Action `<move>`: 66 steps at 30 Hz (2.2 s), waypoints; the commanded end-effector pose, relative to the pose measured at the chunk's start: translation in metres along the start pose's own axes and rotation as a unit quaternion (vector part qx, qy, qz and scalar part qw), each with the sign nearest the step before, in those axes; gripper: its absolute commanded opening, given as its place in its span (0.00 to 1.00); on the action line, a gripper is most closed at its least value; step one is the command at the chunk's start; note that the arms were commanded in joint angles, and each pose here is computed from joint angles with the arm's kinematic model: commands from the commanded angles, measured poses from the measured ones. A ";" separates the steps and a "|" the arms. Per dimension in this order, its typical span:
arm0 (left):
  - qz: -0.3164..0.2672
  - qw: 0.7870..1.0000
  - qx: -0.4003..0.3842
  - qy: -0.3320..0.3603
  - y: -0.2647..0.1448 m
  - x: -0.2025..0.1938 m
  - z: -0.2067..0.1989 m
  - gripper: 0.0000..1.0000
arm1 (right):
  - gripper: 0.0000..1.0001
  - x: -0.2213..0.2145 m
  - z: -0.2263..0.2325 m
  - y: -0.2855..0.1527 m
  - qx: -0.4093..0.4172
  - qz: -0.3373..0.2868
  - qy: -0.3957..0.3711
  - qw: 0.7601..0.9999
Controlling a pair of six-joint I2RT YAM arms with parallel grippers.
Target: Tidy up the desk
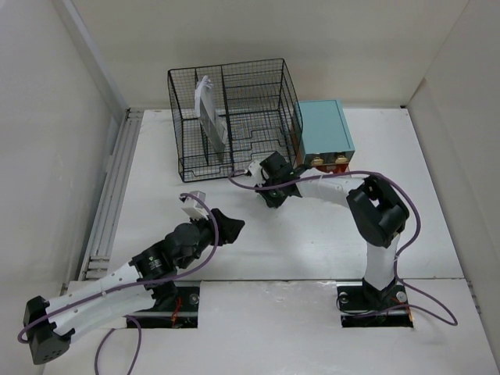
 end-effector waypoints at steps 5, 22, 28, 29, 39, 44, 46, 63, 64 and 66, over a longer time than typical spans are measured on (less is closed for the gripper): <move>-0.013 1.000 -0.007 -0.004 -0.002 0.008 -0.003 0.56 | 0.00 0.040 0.007 -0.083 0.084 -0.048 -0.160 0.982; 0.003 0.999 -0.038 0.014 0.015 0.006 -0.022 0.56 | 0.00 -0.020 -0.178 -0.194 -0.152 -0.088 0.001 0.984; 0.003 0.999 -0.038 0.018 0.016 0.006 -0.022 0.56 | 0.00 -0.040 -0.191 -0.180 -0.145 -0.047 0.024 0.988; 0.003 0.999 -0.038 0.019 0.016 0.006 -0.022 0.56 | 0.00 -0.043 -0.192 -0.181 -0.145 -0.043 0.029 0.988; 0.000 0.999 -0.040 0.022 0.019 0.007 -0.024 0.56 | 0.20 -0.061 -0.192 -0.157 -0.108 0.004 0.032 0.994; 0.010 0.999 -0.038 0.025 0.019 -0.002 -0.019 0.56 | 0.45 -0.058 -0.195 -0.159 -0.119 -0.007 0.028 0.992; 0.006 0.999 -0.041 0.024 0.018 0.000 -0.020 0.56 | 0.42 -0.056 -0.193 -0.161 -0.117 -0.013 0.027 0.993; -0.001 0.991 -0.134 0.025 0.061 0.009 -0.074 0.00 | 0.00 -0.105 -0.120 -0.171 0.144 0.020 -0.181 0.973; 0.000 0.990 -0.140 0.025 0.066 0.009 -0.079 0.00 | 0.00 -0.105 -0.126 -0.166 0.130 0.020 -0.187 0.973; 0.005 0.987 -0.157 0.030 0.084 0.011 -0.093 0.00 | 0.00 -0.114 -0.131 -0.157 0.115 0.036 -0.166 0.979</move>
Point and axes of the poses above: each gripper's point midway between its finger pads, its own y axis out along the fingers, its own z axis along the line the jaws close on, x = y × z, the point moved 3 cm from there along -y, back along the fingers, and after that the axes turned 12 degrees about y, right-handed, at the moved point
